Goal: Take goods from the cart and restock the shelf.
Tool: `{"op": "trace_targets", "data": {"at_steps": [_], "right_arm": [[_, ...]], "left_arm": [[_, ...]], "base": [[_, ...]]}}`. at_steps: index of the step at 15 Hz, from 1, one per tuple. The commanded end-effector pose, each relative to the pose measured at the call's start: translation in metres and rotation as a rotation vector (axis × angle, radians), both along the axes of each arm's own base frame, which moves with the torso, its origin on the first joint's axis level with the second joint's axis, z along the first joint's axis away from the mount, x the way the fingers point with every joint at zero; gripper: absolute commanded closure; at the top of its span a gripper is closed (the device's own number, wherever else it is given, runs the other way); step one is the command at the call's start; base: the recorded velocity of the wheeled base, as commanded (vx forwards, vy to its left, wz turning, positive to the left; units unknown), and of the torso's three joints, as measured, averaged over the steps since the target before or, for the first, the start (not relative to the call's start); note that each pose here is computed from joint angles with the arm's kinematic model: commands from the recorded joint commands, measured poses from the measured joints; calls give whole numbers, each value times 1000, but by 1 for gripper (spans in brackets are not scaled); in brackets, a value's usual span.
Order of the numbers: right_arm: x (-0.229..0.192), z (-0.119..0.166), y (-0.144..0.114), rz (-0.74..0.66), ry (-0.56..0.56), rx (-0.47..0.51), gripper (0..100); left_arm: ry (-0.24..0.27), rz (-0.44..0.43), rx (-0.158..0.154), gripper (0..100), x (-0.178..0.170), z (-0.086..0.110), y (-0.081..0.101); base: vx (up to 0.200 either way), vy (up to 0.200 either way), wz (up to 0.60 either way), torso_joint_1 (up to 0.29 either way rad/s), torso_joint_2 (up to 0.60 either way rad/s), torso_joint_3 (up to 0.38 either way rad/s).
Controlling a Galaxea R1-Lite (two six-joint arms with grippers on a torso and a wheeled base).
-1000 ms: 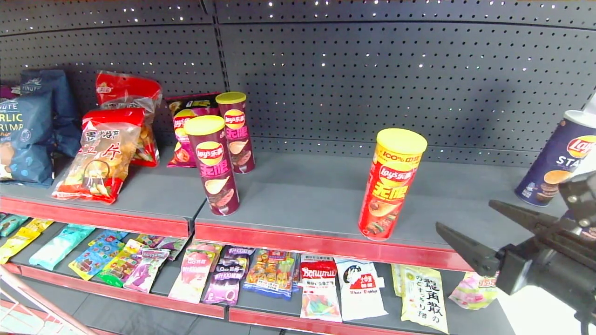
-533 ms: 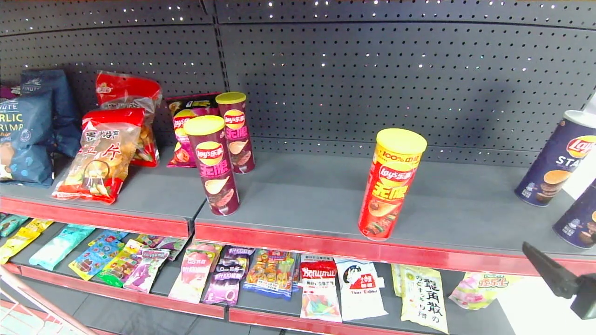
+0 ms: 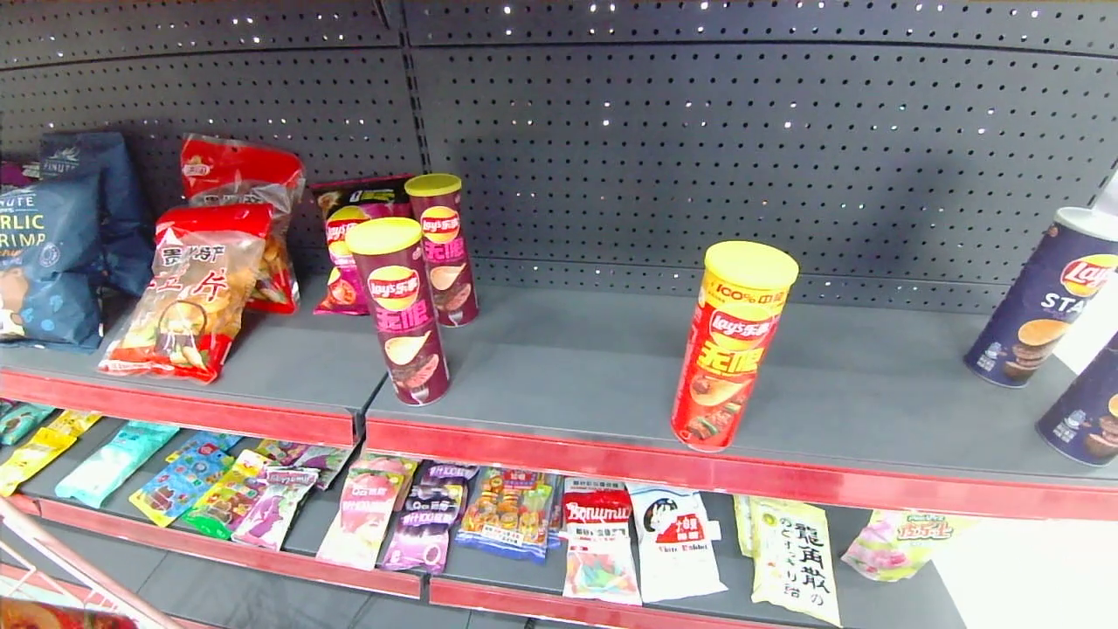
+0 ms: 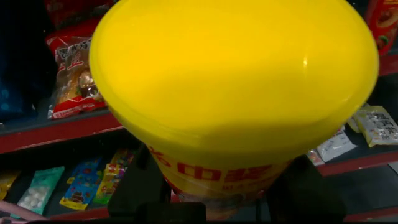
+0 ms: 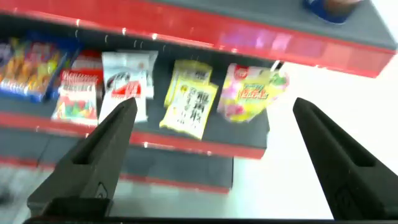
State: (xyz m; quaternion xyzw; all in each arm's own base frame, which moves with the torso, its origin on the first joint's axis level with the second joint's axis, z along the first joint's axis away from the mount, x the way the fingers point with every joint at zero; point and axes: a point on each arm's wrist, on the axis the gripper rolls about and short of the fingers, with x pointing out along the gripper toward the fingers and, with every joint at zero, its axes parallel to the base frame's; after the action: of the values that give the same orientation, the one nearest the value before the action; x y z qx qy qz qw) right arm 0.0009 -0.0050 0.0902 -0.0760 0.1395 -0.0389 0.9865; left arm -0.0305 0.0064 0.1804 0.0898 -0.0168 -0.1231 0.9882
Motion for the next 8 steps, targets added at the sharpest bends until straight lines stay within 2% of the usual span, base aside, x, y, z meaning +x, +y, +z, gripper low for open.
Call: {"op": "trace_targets", "data": {"at_steps": [1, 5, 7, 8], "right_arm": [[-18, -3, -3, -17, -185, 21, 0], [-18, -4, -3, 3, -192, 25, 0], [-15, -6, 2, 196, -233, 87, 0], [-16, -6, 3, 252, -235, 86, 0]], "left_arm": [[28, -18, 5, 100, 6, 4, -2], [22, -66, 4, 100, 5, 5, -3], [37, -70, 6, 100, 7, 3, -3], [43, -72, 8, 100, 8, 3, -3]], "base": [[0, 0, 0, 0, 0, 0], [0, 0, 0, 0, 0, 0], [0, 0, 0, 0, 0, 0], [0, 0, 0, 0, 0, 0]]}}
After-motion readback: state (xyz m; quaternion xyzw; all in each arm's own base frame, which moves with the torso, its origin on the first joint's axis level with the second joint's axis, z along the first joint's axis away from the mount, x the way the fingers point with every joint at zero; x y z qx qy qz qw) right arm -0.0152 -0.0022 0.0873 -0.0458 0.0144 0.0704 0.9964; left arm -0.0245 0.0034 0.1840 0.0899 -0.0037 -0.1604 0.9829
